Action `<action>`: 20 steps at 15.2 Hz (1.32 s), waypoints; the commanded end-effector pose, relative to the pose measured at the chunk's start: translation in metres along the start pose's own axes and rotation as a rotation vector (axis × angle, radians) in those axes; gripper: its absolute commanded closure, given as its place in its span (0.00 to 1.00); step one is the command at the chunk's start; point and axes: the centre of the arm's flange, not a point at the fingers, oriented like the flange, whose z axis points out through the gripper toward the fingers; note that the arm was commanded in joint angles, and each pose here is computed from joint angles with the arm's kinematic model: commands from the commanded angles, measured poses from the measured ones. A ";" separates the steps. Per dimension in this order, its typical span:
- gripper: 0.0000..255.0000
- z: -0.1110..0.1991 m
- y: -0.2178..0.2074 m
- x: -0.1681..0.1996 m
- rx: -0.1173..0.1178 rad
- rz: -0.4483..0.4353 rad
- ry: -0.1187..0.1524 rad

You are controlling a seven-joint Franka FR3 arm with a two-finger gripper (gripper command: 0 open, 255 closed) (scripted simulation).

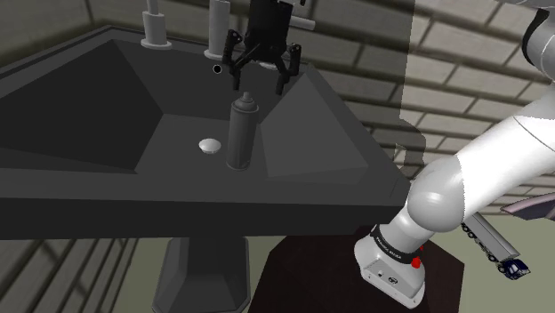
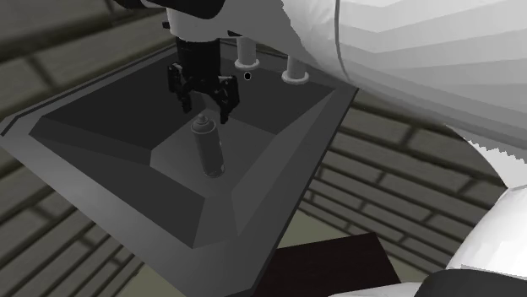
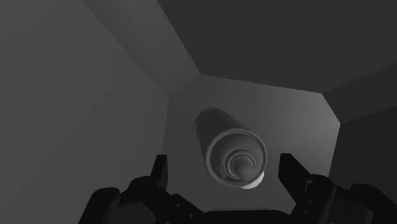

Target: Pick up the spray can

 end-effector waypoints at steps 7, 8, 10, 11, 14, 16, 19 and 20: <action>0.00 0.033 -0.018 0.004 0.002 0.024 0.001; 0.00 0.041 -0.018 0.005 0.002 0.024 0.001; 0.00 0.041 -0.018 0.005 0.002 0.024 0.001; 1.00 0.041 -0.018 0.005 0.002 0.024 0.001; 1.00 0.041 -0.018 0.005 0.002 0.024 0.001; 1.00 0.041 -0.018 0.005 0.002 0.024 0.001; 1.00 0.041 -0.018 0.005 0.002 0.024 0.001; 1.00 0.041 -0.018 0.005 0.002 0.024 0.001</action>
